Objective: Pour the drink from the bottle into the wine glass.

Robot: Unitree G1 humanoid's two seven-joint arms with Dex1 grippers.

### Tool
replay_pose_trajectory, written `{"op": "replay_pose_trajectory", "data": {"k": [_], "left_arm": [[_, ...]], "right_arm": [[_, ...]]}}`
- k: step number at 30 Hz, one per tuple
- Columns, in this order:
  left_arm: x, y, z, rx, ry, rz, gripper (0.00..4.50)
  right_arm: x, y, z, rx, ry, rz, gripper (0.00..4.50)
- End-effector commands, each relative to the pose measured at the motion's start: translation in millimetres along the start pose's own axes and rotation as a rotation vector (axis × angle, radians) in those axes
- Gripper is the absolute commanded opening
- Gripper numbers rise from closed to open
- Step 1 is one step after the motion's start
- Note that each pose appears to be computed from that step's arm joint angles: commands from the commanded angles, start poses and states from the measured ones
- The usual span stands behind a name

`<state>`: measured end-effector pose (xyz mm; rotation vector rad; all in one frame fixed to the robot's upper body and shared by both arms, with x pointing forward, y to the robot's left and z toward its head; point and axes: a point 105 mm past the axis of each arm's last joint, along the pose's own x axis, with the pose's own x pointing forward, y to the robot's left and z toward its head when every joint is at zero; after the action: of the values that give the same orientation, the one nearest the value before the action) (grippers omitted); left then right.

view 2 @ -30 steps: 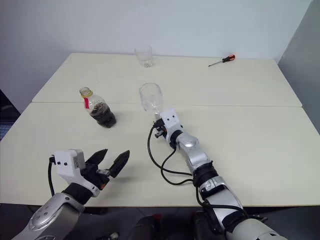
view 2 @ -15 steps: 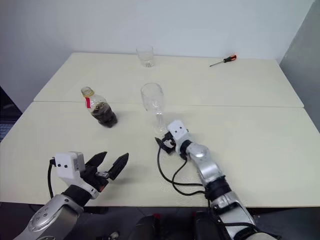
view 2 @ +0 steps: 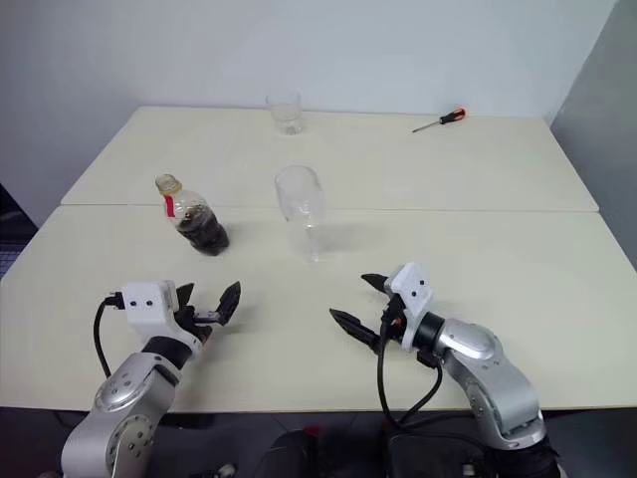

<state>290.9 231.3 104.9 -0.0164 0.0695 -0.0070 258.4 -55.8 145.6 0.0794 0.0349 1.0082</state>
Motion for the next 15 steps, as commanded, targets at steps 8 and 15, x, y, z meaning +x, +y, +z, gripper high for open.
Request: {"op": "replay_pose_trajectory", "data": {"k": [8,15], "left_arm": [[27,17,36,0.085,-0.149,0.066,4.50],[47,15,48,0.081,-0.179,0.039,4.50]], "right_arm": [[-4,26,34,0.121,-0.089,0.094,4.47],[-4,31,33,0.140,-0.083,0.088,4.47]]}}
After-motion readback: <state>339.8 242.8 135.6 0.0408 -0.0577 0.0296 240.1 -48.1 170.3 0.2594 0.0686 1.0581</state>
